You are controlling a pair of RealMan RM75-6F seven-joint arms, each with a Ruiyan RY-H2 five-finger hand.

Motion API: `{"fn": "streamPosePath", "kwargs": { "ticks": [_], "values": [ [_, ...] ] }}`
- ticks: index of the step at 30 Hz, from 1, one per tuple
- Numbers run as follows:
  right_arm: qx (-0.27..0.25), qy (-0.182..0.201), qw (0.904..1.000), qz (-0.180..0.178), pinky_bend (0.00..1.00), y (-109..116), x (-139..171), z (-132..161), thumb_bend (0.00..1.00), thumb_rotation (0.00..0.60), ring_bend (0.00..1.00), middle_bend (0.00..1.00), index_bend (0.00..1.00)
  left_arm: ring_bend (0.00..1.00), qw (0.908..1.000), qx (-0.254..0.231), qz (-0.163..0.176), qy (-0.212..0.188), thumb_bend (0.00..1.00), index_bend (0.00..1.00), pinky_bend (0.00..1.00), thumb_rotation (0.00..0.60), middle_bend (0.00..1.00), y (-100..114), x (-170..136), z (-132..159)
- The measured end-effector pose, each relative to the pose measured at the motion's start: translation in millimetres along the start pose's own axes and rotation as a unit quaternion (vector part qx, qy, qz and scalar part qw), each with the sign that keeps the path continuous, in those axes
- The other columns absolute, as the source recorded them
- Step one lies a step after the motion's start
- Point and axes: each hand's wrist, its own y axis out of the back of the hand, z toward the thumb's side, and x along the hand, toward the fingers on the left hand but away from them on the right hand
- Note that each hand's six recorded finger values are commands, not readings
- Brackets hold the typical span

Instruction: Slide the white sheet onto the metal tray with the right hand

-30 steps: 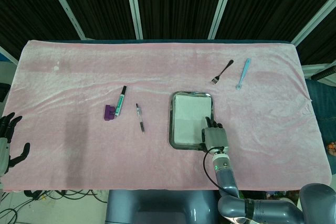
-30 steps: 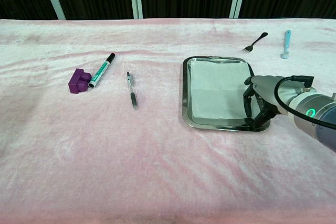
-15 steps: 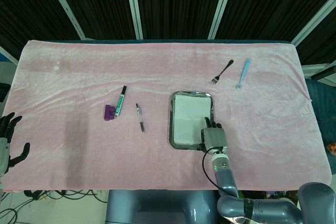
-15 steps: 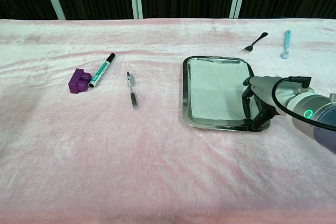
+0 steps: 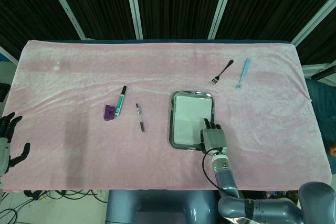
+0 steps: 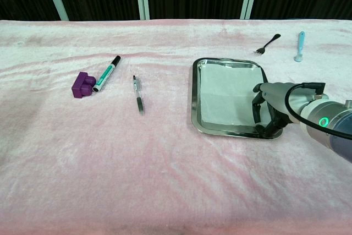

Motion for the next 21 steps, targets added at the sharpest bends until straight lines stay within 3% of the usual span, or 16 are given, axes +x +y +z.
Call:
{"fn": "streamPosePath", "kwargs": {
  "ticks": [21],
  "values": [
    [-0.008, 0.02, 0.9997, -0.007, 0.17, 8, 10, 4, 0.36, 0.6, 0.11, 0.03, 0.41, 0.0, 1.0, 0.0, -0.001, 0.0, 0.41, 0.11, 0.0, 0.6, 0.03, 0, 0, 0]
  ]
}}
